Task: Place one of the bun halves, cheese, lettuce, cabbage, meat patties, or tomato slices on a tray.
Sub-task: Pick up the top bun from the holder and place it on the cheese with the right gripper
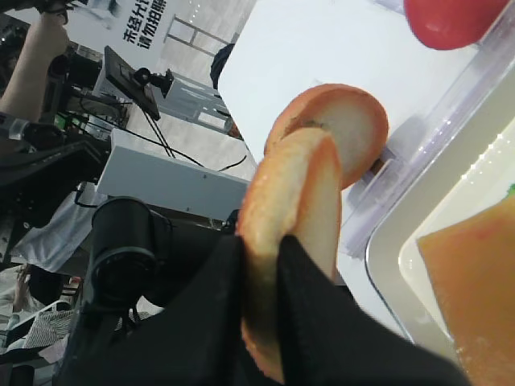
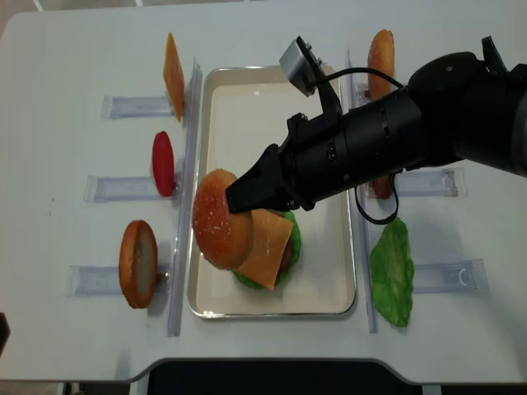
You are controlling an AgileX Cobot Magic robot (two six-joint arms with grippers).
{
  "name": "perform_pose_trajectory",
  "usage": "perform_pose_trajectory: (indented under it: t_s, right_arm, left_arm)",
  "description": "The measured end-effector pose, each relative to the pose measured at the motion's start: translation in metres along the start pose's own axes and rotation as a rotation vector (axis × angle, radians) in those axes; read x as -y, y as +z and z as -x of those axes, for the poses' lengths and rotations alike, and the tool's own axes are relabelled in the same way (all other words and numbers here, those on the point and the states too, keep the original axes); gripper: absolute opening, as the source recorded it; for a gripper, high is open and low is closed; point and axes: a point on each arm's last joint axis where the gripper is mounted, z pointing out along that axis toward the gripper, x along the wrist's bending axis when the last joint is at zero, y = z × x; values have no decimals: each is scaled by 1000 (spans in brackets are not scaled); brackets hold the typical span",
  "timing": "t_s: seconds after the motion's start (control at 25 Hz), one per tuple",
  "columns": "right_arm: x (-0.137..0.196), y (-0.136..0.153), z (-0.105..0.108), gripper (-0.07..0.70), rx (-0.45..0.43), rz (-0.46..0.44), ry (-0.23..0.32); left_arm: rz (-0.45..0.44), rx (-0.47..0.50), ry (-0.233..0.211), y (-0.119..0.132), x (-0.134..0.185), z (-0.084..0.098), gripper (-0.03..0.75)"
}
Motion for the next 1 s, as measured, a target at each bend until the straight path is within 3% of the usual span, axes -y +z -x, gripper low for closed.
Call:
perform_pose_trajectory:
  t_s: [0.4,0.64,1.0]
  right_arm:
    - [-7,-15,41,83,-2,18,85]
    - [-2,-11,57,78,-16,-14,131]
    - [2,-6,66,76,-20,-34,141]
  left_arm:
    - [0,1,0,0,0,0,-7]
    - [0,1,-1,0,0,0,-7]
    - [0,1,-1,0,0,0,-7]
